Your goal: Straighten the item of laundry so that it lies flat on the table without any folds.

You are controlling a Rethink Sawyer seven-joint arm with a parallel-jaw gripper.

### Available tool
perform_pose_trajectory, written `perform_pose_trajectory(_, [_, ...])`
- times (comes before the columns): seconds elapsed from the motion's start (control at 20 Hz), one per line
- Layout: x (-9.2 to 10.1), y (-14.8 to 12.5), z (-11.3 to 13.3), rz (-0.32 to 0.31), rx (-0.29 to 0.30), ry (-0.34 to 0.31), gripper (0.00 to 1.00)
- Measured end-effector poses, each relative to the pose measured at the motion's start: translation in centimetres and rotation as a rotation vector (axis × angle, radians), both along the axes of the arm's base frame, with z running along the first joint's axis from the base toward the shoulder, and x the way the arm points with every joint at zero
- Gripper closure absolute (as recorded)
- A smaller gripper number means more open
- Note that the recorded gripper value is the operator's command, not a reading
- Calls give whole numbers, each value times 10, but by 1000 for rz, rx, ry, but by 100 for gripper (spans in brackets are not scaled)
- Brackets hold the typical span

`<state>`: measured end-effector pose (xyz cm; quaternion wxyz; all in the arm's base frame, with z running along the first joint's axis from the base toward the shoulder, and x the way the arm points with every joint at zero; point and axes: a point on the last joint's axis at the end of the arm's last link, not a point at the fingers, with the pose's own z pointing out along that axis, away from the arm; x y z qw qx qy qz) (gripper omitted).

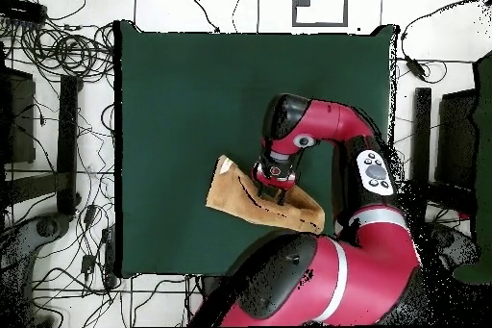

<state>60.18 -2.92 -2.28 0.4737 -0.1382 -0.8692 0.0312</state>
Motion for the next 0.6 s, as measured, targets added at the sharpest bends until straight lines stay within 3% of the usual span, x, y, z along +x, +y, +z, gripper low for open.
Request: perform_pose_trajectory(0.6, [-1,51,18,-41,83,21,0])
